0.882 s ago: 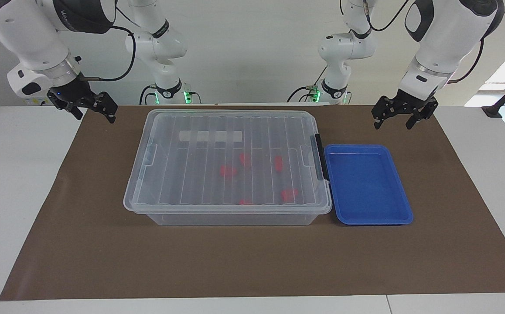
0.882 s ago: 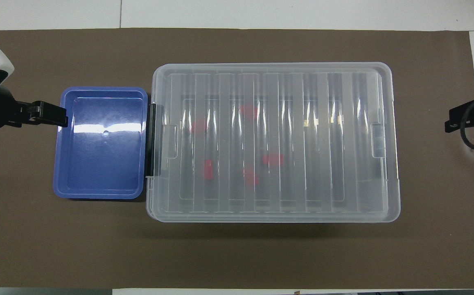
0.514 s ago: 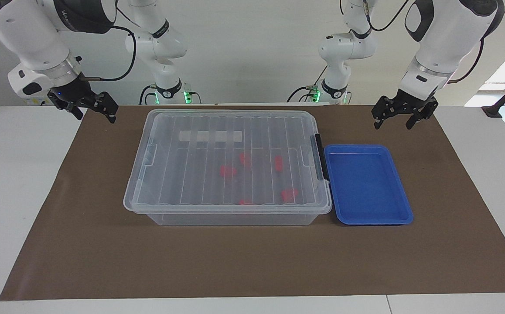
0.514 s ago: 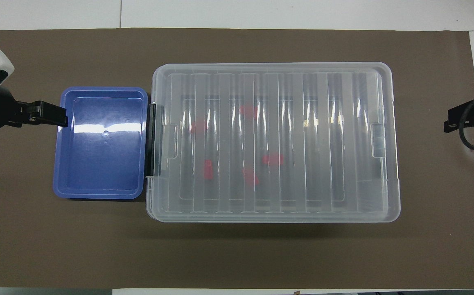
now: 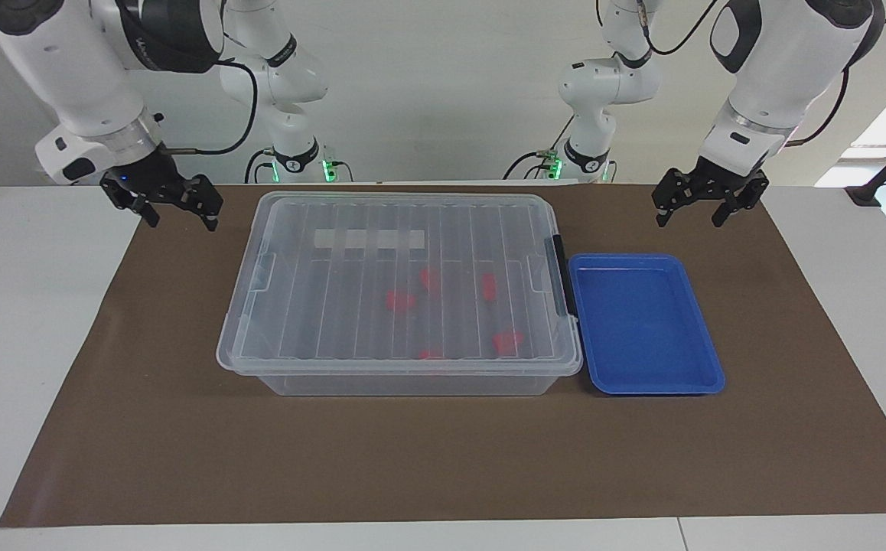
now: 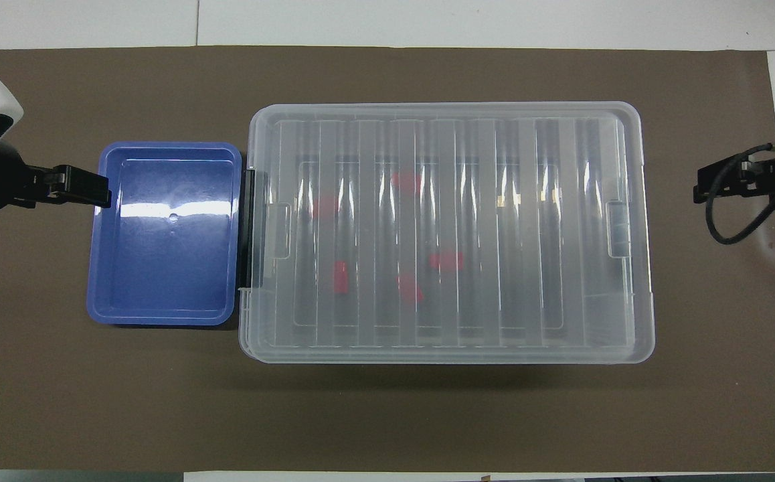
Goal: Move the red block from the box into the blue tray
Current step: 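Reach the right gripper to the clear lid edge and slide it away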
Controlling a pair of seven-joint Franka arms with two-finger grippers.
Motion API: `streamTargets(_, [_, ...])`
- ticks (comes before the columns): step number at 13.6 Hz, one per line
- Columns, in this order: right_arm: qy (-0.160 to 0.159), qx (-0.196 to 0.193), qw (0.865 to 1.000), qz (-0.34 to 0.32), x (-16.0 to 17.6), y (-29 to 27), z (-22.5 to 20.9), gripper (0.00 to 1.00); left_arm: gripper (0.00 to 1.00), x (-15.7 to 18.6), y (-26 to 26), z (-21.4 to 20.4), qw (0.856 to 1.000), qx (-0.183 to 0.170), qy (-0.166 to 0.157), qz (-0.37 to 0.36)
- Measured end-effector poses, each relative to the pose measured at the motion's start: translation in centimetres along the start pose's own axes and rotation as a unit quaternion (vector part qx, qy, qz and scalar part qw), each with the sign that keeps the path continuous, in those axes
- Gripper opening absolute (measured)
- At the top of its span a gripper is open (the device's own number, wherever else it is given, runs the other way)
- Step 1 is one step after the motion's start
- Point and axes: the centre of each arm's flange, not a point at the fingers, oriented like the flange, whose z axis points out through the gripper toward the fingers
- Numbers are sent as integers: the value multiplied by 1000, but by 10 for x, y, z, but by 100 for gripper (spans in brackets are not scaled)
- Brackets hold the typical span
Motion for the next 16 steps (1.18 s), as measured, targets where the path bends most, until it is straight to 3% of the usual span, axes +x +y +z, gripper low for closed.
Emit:
streamTargets(5, [2,1,1000,25,9,-35,75,100,100,0,0,0,1000,0,0,0])
streamTargets(16, [-37,-6,999,39,-3,-32,123,100,100,0,0,0,1000,0,0,0])
